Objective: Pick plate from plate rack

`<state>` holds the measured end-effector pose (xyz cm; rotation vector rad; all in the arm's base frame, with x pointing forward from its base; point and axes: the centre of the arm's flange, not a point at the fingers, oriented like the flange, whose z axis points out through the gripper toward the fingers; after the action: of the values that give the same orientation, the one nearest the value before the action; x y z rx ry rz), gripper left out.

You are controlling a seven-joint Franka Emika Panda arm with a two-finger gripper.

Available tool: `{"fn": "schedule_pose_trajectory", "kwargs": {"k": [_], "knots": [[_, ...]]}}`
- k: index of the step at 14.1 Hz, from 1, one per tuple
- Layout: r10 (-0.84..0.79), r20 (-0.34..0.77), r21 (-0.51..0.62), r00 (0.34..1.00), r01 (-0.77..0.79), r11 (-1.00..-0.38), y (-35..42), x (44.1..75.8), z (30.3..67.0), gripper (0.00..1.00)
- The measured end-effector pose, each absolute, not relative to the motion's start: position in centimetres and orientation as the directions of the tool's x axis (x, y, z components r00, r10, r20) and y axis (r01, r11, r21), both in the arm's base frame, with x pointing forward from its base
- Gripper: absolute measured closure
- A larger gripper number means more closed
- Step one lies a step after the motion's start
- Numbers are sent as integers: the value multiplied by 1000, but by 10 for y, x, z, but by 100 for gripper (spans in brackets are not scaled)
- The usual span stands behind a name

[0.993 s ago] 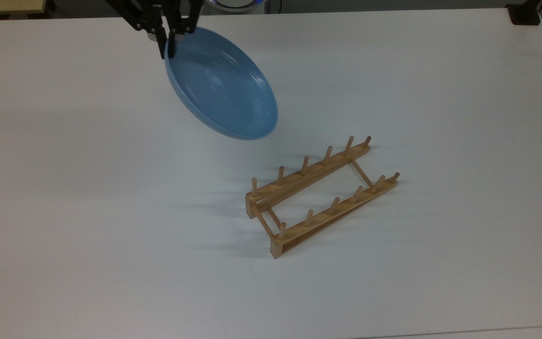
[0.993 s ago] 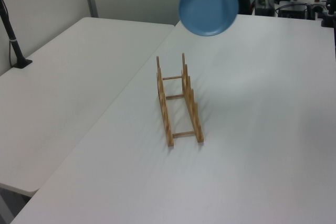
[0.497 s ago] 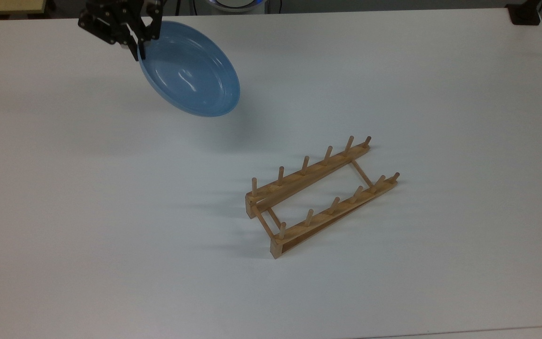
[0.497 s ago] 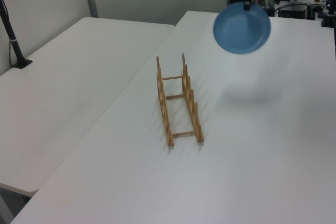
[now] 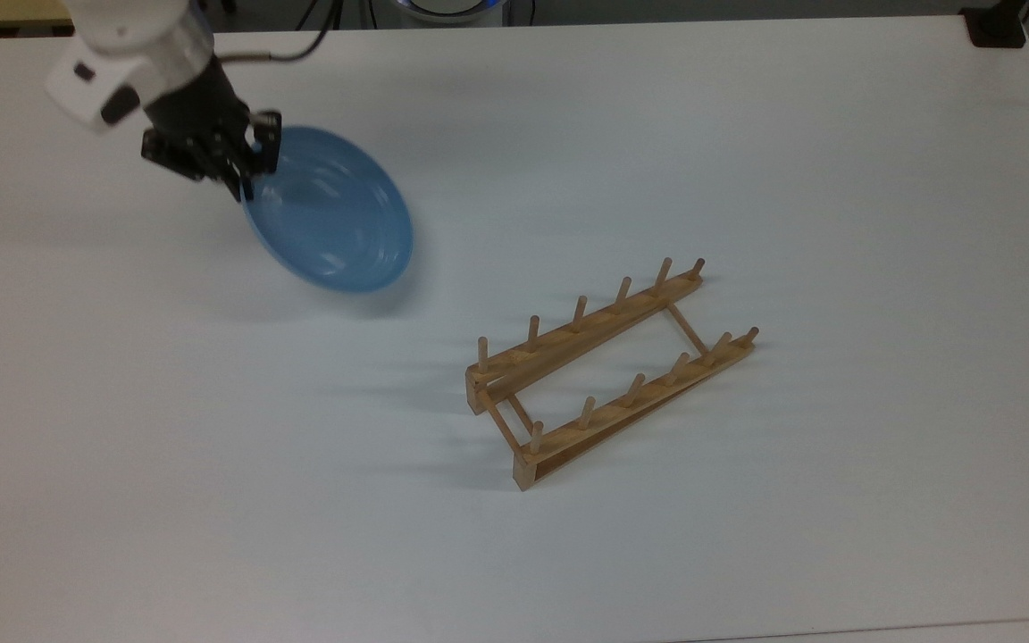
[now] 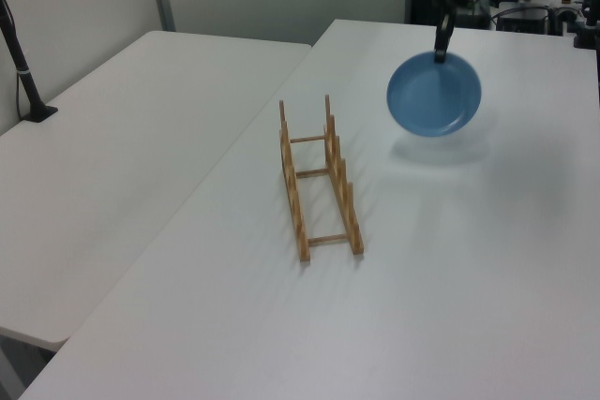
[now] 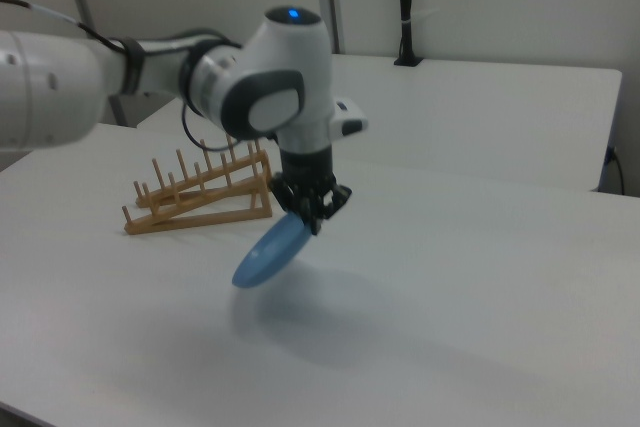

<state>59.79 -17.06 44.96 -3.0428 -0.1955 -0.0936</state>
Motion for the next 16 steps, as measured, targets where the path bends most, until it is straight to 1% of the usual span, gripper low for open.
{"fn": "schedule_pose_trajectory", "kwargs": {"k": [4, 9, 12, 13, 15, 16], "knots": [[112, 46, -71, 993, 115, -991, -179, 613, 398, 92], [93, 27, -63, 995, 94, -994, -193, 618, 363, 92], [103, 3, -53, 995, 103, -993, -196, 619, 346, 89], [108, -7, -47, 994, 108, -993, -197, 619, 341, 85], [117, -31, -41, 993, 116, -992, -197, 618, 329, 67], [119, -40, -40, 992, 117, -992, -197, 619, 320, 62]]}}
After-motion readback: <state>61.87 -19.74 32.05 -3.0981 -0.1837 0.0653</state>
